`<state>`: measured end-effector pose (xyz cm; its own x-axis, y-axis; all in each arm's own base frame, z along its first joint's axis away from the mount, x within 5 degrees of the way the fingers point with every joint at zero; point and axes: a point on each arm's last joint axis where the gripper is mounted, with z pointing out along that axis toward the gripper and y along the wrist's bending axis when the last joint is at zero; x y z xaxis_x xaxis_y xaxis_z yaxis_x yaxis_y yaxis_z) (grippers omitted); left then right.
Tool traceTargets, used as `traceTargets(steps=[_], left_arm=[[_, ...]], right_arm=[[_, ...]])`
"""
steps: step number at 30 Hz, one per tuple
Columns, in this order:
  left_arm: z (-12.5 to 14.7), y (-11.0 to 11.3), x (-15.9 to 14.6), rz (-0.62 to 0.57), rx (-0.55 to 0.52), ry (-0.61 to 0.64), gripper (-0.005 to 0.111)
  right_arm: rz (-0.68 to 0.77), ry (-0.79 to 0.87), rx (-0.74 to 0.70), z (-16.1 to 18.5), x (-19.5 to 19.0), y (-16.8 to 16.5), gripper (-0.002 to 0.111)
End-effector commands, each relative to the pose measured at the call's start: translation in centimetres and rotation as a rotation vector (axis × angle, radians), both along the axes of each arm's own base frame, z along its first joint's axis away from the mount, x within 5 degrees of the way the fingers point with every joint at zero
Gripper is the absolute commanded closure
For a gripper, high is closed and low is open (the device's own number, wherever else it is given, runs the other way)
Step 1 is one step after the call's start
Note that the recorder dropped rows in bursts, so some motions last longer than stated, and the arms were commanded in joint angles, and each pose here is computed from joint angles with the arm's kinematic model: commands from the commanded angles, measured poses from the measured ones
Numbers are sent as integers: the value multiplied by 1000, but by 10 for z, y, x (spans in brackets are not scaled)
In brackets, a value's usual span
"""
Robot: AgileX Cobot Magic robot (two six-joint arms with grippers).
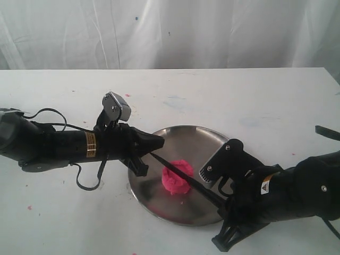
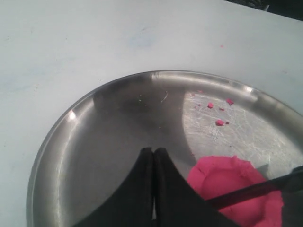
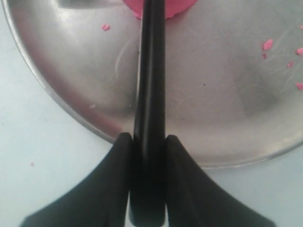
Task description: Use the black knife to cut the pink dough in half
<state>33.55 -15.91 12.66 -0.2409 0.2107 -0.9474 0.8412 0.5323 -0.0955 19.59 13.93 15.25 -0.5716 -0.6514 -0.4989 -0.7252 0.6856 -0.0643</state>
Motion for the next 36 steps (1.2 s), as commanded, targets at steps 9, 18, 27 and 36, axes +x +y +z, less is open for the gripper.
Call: traceTargets(steps=[9, 18, 27, 36], left_arm=[[-23, 0, -1, -9, 27, 54, 107], [-26, 2, 0, 2, 69, 68, 107], [-26, 2, 0, 2, 69, 68, 107], [-26, 2, -1, 0, 70, 68, 107]], right_arm=[[-1, 11, -6, -2, -1, -1, 108], [-1, 10, -5, -2, -1, -1, 108], [-7, 13, -1, -2, -1, -1, 108], [-9, 14, 0, -2, -1, -1, 108]])
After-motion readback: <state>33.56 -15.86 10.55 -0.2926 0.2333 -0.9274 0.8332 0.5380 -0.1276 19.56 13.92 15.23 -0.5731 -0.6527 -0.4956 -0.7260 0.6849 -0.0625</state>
